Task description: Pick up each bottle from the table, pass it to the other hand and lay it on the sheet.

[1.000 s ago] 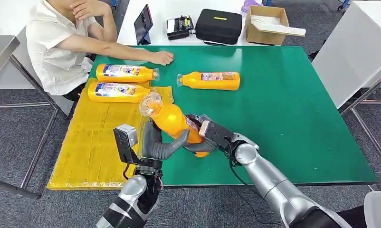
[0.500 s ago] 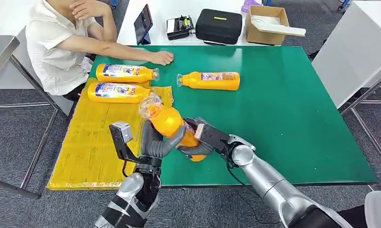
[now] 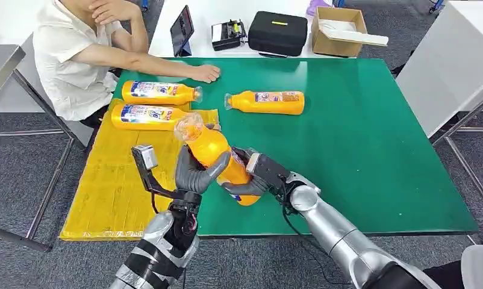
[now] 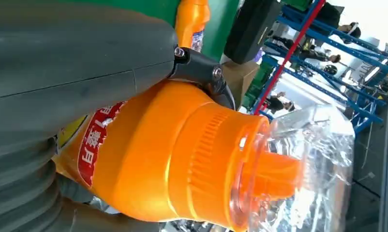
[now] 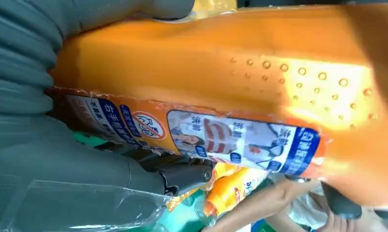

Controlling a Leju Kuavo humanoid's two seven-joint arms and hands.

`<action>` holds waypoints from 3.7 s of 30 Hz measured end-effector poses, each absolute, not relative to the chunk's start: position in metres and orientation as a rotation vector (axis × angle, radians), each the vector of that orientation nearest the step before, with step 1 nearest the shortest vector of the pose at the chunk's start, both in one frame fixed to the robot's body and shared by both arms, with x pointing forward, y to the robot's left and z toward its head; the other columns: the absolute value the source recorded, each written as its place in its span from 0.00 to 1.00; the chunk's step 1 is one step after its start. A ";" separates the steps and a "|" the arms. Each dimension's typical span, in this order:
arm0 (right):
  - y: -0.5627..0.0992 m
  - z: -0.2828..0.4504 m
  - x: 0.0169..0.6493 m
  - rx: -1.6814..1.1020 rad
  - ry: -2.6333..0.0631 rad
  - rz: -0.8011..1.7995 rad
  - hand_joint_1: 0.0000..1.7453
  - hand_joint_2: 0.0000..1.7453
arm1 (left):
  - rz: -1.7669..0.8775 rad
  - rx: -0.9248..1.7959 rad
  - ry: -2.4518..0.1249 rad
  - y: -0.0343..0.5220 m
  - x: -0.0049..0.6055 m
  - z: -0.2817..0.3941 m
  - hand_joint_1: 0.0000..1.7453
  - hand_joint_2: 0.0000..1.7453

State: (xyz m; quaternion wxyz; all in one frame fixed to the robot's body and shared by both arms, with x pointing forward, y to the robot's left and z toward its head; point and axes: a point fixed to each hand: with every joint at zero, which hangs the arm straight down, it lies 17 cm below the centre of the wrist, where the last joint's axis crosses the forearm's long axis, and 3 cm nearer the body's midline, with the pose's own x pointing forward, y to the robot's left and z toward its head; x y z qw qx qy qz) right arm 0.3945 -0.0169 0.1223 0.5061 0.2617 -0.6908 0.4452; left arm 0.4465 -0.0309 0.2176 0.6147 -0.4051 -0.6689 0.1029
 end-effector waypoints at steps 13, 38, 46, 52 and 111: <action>-0.013 0.147 0.410 0.450 -1.848 0.898 0.00 1.00 | 0.229 -0.838 -1.596 -0.022 0.454 0.218 1.00 1.00; -0.133 0.307 0.419 -0.501 -2.487 0.331 0.00 1.00 | -0.066 0.030 -2.104 0.051 0.451 0.238 1.00 1.00; -0.140 0.318 0.415 -0.499 -2.498 0.276 0.00 1.00 | -0.410 0.383 -2.189 0.048 0.449 0.231 1.00 1.00; -0.137 0.317 0.415 -0.453 -2.491 0.281 0.00 1.00 | -0.854 0.790 -2.061 0.044 0.461 0.191 1.00 1.00; -0.151 0.292 0.433 -0.286 -2.401 0.234 0.00 1.00 | -1.552 0.403 -1.328 0.048 0.493 0.014 0.00 1.00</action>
